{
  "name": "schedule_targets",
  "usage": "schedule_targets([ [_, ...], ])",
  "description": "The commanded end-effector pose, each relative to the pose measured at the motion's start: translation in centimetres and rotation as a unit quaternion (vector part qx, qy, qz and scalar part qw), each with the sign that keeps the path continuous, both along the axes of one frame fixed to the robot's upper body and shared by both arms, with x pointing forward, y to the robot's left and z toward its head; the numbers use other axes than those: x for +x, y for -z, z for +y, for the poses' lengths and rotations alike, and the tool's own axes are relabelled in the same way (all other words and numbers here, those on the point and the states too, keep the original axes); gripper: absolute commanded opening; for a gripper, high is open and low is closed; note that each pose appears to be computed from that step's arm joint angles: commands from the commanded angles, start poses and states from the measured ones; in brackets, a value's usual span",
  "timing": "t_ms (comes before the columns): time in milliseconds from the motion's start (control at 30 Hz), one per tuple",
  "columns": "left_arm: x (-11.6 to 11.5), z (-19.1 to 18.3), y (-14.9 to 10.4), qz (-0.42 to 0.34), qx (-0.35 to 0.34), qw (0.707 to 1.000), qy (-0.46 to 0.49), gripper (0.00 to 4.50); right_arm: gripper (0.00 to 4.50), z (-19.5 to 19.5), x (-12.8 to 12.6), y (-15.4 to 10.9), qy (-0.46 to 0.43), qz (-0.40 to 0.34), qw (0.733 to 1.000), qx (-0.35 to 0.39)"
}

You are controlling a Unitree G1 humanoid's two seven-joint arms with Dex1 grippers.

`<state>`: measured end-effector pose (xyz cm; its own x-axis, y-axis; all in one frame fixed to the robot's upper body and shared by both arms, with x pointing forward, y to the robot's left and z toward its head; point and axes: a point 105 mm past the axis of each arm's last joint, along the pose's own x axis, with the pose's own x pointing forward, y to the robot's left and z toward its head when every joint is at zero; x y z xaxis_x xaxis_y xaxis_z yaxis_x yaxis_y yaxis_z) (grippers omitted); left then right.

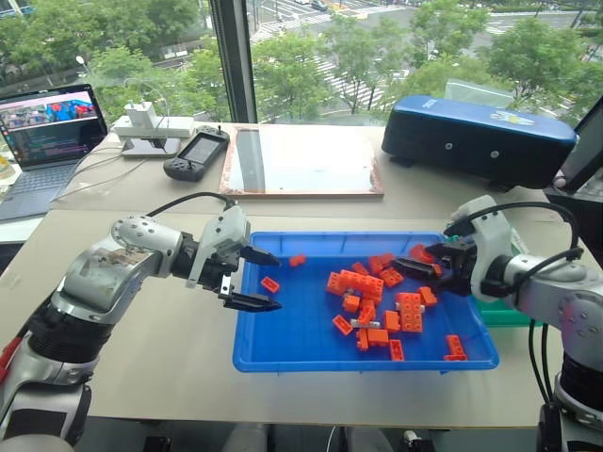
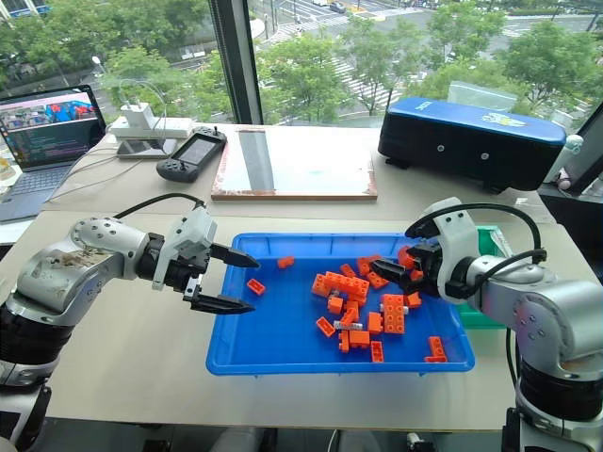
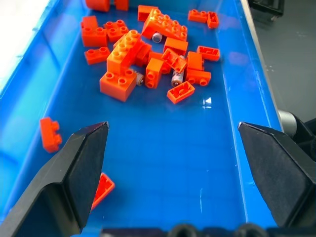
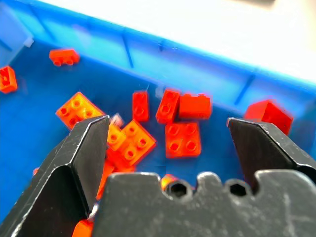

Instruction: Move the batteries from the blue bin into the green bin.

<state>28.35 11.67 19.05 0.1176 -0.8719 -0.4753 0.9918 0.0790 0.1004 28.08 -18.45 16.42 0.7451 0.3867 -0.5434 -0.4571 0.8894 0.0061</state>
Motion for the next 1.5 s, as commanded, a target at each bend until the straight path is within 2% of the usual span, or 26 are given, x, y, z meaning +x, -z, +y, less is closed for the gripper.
schedule_targets([
  [33, 0.4, -0.2, -1.2, -0.032, -0.003, 0.999, 0.005, 4.50, 4.44, -0.6, -1.0, 0.4, 0.010, 0.022, 0.999, -0.037],
  [233, 1.5, -0.4, -1.7, -0.048, -0.006, 0.999, 0.003, 4.50, 4.44, -0.8, -0.8, 1.8, 0.069, 0.058, 0.996, -0.003],
  [400, 2.5, -0.4, -1.9, -0.061, -0.002, 0.998, -0.007, 4.50, 4.44, 0.3, -1.0, 1.4, 0.113, 0.083, 0.990, 0.033],
  [567, 2.9, -0.5, -1.9, -0.069, 0.002, 0.998, -0.012, 4.50, 4.44, 0.6, -0.7, 1.6, 0.155, 0.098, 0.983, 0.034],
  [700, 2.8, -0.8, -2.1, -0.069, -0.004, 0.998, -0.010, 4.50, 3.47, 1.0, -0.3, 1.6, 0.164, 0.096, 0.981, 0.035],
  [833, 2.7, -0.8, -2.1, -0.068, -0.006, 0.998, -0.011, 4.50, 2.00, 1.5, 0.0, 2.0, 0.167, 0.103, 0.980, 0.029],
  [1033, 2.8, -0.8, -2.1, -0.069, -0.006, 0.997, -0.014, 4.50, 0.07, 1.8, 0.5, 2.0, 0.162, 0.104, 0.981, 0.015],
  [1267, 2.8, -0.7, -2.1, -0.069, -0.008, 0.997, -0.017, 4.50, 0.03, 1.7, 0.9, -0.5, 0.123, 0.055, 0.991, -0.022],
  [1367, 2.7, -0.9, -2.0, -0.068, -0.009, 0.998, -0.015, 4.50, 0.03, 2.5, 1.0, -2.0, 0.087, 0.029, 0.996, -0.011],
  [1433, 2.7, -1.0, -2.0, -0.068, -0.011, 0.998, -0.013, 4.50, 0.60, 3.4, 0.4, -3.0, 0.031, 0.017, 0.999, -0.013],
  [1467, 2.7, -1.1, -2.0, -0.068, -0.011, 0.998, -0.013, 4.50, 0.75, 3.7, 0.1, -3.2, 0.015, 0.016, 1.000, -0.011],
  [1500, 2.7, -1.1, -1.9, -0.068, -0.012, 0.998, -0.012, 4.50, 1.20, 3.9, -0.2, -3.4, 0.000, 0.015, 1.000, -0.012],
])
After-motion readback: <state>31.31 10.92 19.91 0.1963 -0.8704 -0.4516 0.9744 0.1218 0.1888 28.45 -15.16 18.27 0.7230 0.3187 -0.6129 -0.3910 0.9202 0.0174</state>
